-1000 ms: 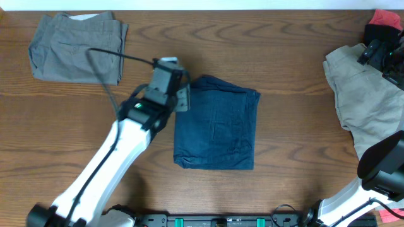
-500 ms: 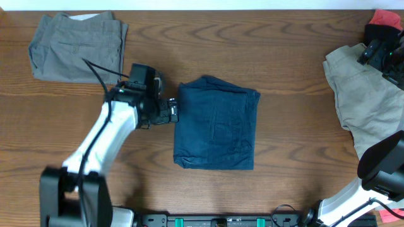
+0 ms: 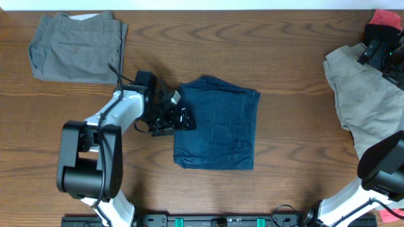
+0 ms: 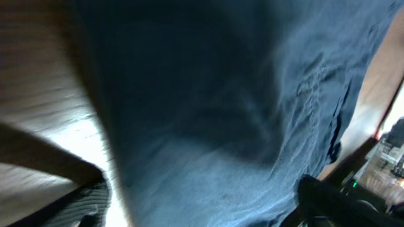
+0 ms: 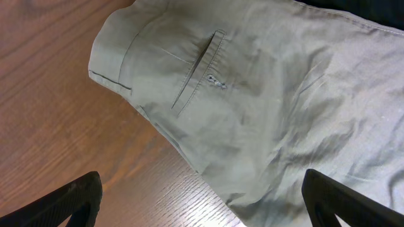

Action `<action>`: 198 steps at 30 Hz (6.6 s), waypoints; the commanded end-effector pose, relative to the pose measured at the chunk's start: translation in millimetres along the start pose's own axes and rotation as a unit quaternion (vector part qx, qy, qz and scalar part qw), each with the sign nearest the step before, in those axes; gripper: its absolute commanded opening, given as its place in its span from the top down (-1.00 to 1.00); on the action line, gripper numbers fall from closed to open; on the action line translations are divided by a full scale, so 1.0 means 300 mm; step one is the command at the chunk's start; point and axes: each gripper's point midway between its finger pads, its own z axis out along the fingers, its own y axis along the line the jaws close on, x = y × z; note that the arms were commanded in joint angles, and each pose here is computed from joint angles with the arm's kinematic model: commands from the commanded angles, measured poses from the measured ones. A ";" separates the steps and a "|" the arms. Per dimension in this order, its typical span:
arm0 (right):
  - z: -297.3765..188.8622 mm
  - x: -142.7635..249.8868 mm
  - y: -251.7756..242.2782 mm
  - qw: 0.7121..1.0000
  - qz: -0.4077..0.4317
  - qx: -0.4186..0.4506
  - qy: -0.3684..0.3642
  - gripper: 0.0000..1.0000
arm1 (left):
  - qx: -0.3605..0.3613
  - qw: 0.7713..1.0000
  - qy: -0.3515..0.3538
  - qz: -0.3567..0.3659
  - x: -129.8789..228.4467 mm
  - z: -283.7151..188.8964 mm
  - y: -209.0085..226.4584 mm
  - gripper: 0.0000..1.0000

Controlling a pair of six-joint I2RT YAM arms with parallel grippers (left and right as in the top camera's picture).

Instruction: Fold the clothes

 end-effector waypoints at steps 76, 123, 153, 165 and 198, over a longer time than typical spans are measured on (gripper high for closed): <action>-0.005 -0.006 -0.010 1.000 -0.003 0.002 -0.003 -0.98 | -0.467 0.700 -0.533 -0.092 -0.660 -1.199 0.329 0.88; -0.005 -0.006 -0.010 1.000 -0.003 0.002 -0.003 -0.98 | -0.466 0.680 -0.538 -0.173 -0.633 -1.212 0.524 0.88; -0.005 -0.006 -0.011 1.000 -0.003 0.002 -0.003 -0.99 | -0.477 0.693 -0.522 -0.141 -0.520 -1.286 0.378 -0.96; -0.005 -0.006 -0.011 1.000 -0.003 0.002 -0.003 -0.99 | -0.329 0.826 -0.434 -0.148 -0.189 -1.029 0.008 -0.96; -0.005 -0.006 -0.010 1.000 -0.003 0.002 -0.003 -0.99 | -0.250 0.913 -0.321 0.040 0.216 -0.514 -0.171 -0.95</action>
